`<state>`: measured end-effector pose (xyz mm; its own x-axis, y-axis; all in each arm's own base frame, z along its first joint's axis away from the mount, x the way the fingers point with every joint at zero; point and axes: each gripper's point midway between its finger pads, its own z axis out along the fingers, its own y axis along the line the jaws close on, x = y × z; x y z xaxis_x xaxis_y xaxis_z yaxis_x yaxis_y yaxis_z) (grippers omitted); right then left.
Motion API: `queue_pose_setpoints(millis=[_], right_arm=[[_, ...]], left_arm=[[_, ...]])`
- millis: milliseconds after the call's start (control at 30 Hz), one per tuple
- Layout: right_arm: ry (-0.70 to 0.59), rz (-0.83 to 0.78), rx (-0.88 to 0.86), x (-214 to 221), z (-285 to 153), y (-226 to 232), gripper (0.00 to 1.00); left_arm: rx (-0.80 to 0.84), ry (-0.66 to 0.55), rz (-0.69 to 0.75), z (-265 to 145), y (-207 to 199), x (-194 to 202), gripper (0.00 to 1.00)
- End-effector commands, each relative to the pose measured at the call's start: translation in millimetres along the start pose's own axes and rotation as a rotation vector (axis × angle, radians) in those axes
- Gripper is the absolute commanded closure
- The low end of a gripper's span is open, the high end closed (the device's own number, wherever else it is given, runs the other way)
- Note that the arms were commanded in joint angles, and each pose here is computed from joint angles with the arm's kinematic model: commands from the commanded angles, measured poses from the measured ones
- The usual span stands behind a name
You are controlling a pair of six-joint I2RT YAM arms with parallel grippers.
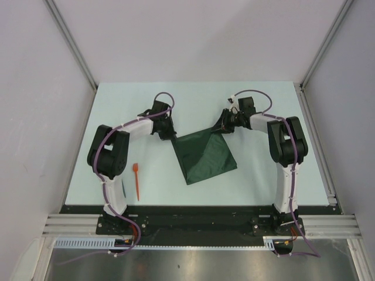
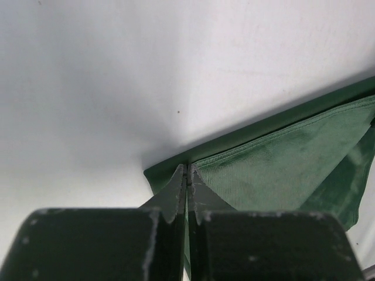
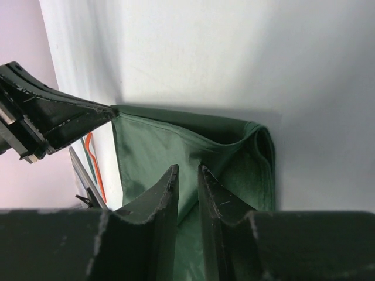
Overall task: Fold the napkin into a case and place the utensils inside
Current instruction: Fold the top corner of the square-folded napkin at the center of the board.
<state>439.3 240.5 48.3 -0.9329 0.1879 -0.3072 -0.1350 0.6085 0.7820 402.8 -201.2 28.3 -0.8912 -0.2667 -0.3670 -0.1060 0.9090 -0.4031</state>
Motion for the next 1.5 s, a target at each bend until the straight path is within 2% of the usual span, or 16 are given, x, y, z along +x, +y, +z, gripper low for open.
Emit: queue_pose_setpoints(millis=[0,533,600,700,733,833,867,933,967,1000,1033,1067,1133,1167,1233,1467], right_arm=[[-0.045,-0.033,-0.036,-22,3,9,0.76],[-0.076,-0.013,-0.063,-35,5,4,0.77],[-0.068,-0.003,-0.064,-35,10,-1,0.77],[-0.059,0.010,-0.063,-33,12,-7,0.78],[-0.057,0.008,-0.065,-32,13,-7,0.78],[-0.048,0.009,-0.072,-30,14,-9,0.79],[-0.047,0.004,-0.074,-30,14,-8,0.78],[-0.042,-0.001,-0.074,-28,14,-7,0.79],[-0.044,-0.001,-0.075,-29,13,-8,0.79],[-0.044,-0.002,-0.078,-29,13,-7,0.79],[-0.043,-0.001,-0.077,-29,13,-8,0.79],[-0.042,-0.005,-0.082,-30,13,-6,0.79],[-0.037,-0.006,-0.081,-28,14,-6,0.79],[-0.036,-0.010,-0.082,-29,14,-5,0.79],[-0.034,-0.008,-0.081,-28,15,-6,0.79],[-0.034,-0.014,-0.080,-29,16,-2,0.79]], left_arm=[[-0.008,-0.052,0.006,-13,3,-15,1.00],[-0.008,-0.042,-0.005,-9,5,-13,1.00],[-0.009,-0.040,-0.007,-9,5,-13,0.97],[-0.041,-0.061,0.008,-16,7,-17,0.84],[-0.081,-0.103,0.021,-28,11,-25,0.72],[-0.147,-0.192,0.062,-55,14,-34,0.51],[-0.150,-0.272,0.071,-79,8,-46,0.48],[-0.107,-0.312,0.099,-92,-3,-34,0.46],[-0.033,-0.345,0.119,-111,-20,-31,0.48],[0.025,-0.299,0.165,-106,-31,-2,0.53],[0.118,-0.317,0.194,-107,-51,3,0.65],[0.268,-0.226,0.230,-108,-74,29,0.71],[0.379,-0.148,0.223,-100,-87,58,0.85],[0.453,-0.090,0.230,-101,-96,76,0.88],[0.506,-0.066,0.218,-94,-97,91,0.92],[0.536,0.045,0.179,-80,-79,132,0.96]])
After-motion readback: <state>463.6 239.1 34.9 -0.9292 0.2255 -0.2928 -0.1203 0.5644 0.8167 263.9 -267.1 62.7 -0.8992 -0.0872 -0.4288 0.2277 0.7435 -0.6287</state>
